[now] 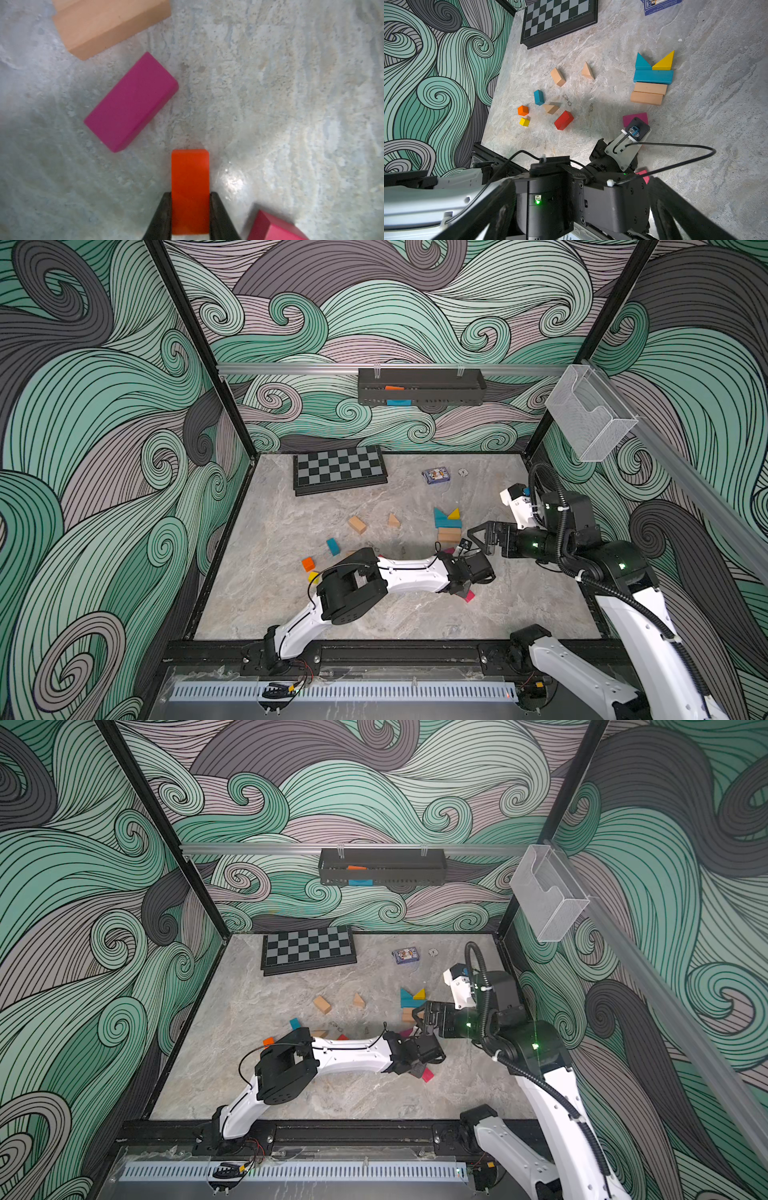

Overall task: Assemble a carrot with building blocks
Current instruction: Pick up the building block from the center of the board, then place the building block at the center of the board.

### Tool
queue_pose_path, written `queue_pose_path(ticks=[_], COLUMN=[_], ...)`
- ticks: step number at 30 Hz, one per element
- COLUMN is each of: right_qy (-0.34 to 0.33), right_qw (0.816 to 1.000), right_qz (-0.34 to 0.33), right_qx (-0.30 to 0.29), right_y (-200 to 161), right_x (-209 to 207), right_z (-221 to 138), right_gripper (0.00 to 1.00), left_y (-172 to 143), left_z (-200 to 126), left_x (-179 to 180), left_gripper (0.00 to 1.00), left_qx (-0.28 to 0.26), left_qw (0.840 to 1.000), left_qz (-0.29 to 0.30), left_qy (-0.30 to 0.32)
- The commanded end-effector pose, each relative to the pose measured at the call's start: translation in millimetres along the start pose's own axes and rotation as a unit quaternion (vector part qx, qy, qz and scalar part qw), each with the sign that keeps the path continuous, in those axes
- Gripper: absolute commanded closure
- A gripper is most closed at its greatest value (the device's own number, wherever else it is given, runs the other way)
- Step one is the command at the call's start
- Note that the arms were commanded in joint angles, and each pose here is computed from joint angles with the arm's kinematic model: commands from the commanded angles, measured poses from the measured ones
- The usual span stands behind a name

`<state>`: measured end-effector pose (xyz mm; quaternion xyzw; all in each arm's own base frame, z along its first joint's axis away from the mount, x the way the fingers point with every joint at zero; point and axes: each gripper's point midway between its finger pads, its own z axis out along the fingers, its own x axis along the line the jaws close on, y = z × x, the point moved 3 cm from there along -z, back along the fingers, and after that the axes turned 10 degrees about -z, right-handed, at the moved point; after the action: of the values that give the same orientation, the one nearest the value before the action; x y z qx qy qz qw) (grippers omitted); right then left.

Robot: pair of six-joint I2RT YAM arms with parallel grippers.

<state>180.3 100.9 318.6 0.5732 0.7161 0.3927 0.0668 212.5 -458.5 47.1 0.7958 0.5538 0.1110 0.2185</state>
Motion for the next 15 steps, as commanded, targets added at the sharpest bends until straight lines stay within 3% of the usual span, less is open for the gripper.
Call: queue_pose_path(ticks=[1, 10, 15], right_qy=[0.008, 0.008, 0.006], right_qw=[1.000, 1.000, 1.000], right_qz=[0.002, 0.000, -0.001], right_qx=[0.008, 0.016, 0.016], right_y=[-5.6, -8.7, -9.0], right_x=[0.9, -1.1, -1.8], right_z=[1.1, 6.8, 7.5], right_gripper=[0.01, 0.01, 0.01], left_y=[-18.4, -15.0, -6.1], left_z=[14.1, 17.7, 16.7], left_x=[28.7, 27.8, 38.6], left_gripper=[0.78, 0.70, 0.46], left_qx=[0.051, 0.064, 0.058], left_qw=[0.995, 0.986, 0.985], left_qz=[0.075, 0.155, 0.161], left_qy=[0.039, 0.017, 0.010])
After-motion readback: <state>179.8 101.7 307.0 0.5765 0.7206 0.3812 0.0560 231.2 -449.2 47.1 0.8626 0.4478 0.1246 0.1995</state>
